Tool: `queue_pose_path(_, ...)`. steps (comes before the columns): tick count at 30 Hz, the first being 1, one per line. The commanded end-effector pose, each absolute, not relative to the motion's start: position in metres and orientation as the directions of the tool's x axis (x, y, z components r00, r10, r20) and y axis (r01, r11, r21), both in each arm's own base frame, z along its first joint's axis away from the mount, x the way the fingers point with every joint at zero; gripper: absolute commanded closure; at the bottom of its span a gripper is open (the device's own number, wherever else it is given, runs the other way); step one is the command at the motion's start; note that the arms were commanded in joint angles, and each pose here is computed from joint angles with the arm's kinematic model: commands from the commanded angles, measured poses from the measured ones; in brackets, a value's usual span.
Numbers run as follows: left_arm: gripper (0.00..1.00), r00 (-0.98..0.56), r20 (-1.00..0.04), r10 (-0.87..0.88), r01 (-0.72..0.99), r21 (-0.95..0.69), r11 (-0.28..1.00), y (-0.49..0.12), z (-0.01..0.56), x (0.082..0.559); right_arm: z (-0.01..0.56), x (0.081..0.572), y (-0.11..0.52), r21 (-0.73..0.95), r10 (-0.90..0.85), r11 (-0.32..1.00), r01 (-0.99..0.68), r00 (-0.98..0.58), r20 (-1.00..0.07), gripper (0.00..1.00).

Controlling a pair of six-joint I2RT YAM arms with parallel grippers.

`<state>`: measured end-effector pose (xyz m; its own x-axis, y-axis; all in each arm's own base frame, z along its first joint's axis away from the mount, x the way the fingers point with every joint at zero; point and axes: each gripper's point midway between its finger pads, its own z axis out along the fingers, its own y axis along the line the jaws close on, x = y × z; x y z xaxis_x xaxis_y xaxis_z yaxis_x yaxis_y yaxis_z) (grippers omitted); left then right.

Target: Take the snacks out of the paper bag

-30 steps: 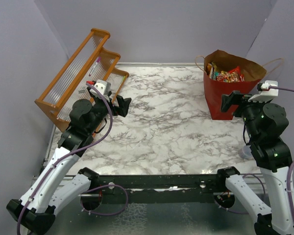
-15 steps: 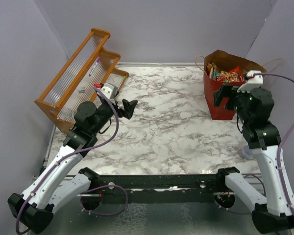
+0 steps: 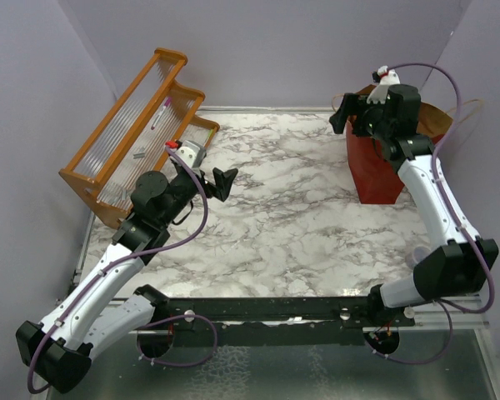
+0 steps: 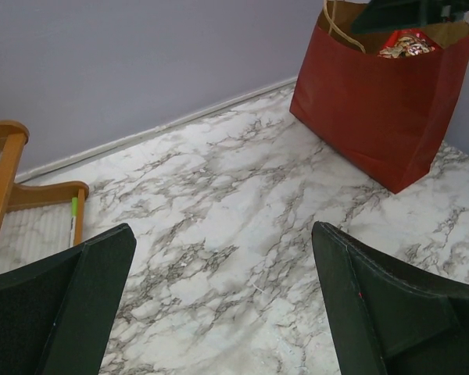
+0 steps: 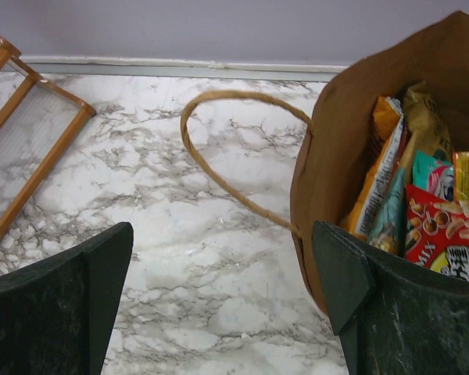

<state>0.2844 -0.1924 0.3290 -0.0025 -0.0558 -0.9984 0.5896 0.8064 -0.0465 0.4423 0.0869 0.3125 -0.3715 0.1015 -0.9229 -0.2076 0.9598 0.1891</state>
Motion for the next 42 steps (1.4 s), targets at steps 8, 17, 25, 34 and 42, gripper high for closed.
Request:
queue_pose_path(8,0.01,0.039,-0.998,-0.045,0.598,-0.013,0.802,-0.194,0.333,0.285,0.292,0.502,0.122,0.247,0.076,0.898,-0.364,-0.425,-0.902,0.23)
queue_pose_path(17,0.01,0.033,-0.999,-0.042,0.603,-0.014,0.798,-0.196,0.331,0.285,0.290,0.487,0.145,0.307,0.066,0.824,-0.477,-0.456,-0.887,0.69)
queue_pose_path(25,0.01,0.027,-0.999,-0.040,0.603,-0.016,0.797,-0.197,0.329,0.287,0.300,0.443,0.175,0.437,0.104,0.684,-0.585,-0.514,-0.851,0.99)
queue_pose_path(34,0.01,0.026,-0.999,-0.033,0.578,-0.012,0.816,-0.192,0.327,0.289,0.311,0.372,0.253,0.510,0.095,0.537,-0.672,-0.552,-0.829,0.99)
queue_pose_path(42,0.02,0.065,-0.997,-0.037,0.463,-0.002,0.886,-0.164,0.337,0.290,0.316,0.319,0.362,0.589,0.100,0.359,-0.724,-0.597,-0.796,0.98)
